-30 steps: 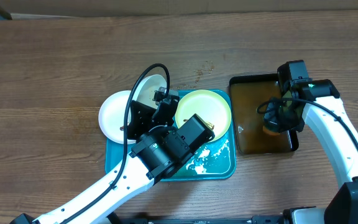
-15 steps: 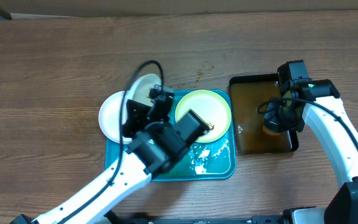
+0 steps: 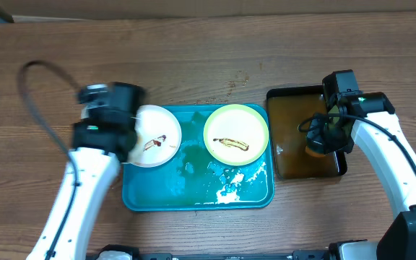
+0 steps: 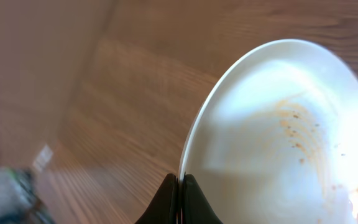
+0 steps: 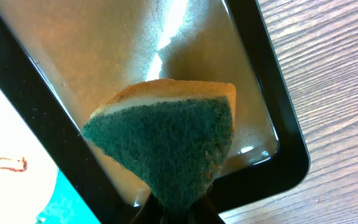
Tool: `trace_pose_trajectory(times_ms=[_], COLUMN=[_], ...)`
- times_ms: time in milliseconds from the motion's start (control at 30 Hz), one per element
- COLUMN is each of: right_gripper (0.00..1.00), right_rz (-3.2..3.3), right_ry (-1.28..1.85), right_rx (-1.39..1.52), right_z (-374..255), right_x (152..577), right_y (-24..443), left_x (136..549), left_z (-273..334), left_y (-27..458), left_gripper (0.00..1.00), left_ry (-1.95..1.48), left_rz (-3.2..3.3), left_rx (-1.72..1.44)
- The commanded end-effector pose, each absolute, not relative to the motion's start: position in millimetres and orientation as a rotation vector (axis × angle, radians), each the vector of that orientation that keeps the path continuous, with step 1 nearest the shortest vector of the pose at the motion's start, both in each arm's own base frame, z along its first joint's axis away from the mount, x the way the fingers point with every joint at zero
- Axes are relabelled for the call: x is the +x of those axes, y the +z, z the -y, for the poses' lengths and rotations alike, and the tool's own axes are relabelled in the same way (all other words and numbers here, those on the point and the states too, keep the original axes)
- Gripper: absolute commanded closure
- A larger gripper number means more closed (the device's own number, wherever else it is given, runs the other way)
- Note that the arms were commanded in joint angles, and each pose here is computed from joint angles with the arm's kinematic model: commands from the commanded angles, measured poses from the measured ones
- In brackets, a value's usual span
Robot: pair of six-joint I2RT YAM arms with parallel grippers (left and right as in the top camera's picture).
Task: Clean dirty plates on tray and stack at the side
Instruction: 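Lift the cleaned white plate off the tray and place it left on table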
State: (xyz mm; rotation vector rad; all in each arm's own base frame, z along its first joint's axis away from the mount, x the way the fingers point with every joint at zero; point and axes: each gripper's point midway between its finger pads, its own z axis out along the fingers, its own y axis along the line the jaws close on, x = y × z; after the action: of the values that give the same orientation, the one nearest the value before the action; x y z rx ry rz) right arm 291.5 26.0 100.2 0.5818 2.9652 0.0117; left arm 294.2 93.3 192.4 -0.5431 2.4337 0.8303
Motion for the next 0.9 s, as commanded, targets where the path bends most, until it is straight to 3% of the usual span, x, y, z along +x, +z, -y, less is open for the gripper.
trace_pose_trajectory(times_ms=[0,200,400,767,833,867], right_gripper=[0.96,0.96,0.96,0.96,0.96,0.96], right_rz=[-2.964,-2.965,-2.965,-2.971,-2.970,-2.970], right_ry=[0.021,0.021,0.021,0.018,0.018,0.018], right_rx=[0.577,0.578,0.578,0.578,0.578,0.579], right_z=[-26.8,-26.8,-26.8,-26.7,-26.6,-26.7], right_x=[292.9,292.9,292.9,291.3,291.4,291.5], right_y=[99.9,99.7,99.8,99.6,99.7,99.7], left_x=[297.6,299.9,284.5,283.5,283.5,284.3], left_z=[-109.9,-158.8,-205.1,-216.3,-216.3,-215.1], left_y=[185.1,183.5,170.3,134.3,134.5,135.0], left_gripper=[0.96,0.96,0.96,0.95,0.82,0.67], left_ry=[0.502,0.198,0.235,0.266,0.265,0.259], left_rz=[-2.460,-2.340,-2.281,-2.364,-2.363,-2.364], left_rx=[-0.771,-1.042,-1.217,-1.284,-1.284,-1.279])
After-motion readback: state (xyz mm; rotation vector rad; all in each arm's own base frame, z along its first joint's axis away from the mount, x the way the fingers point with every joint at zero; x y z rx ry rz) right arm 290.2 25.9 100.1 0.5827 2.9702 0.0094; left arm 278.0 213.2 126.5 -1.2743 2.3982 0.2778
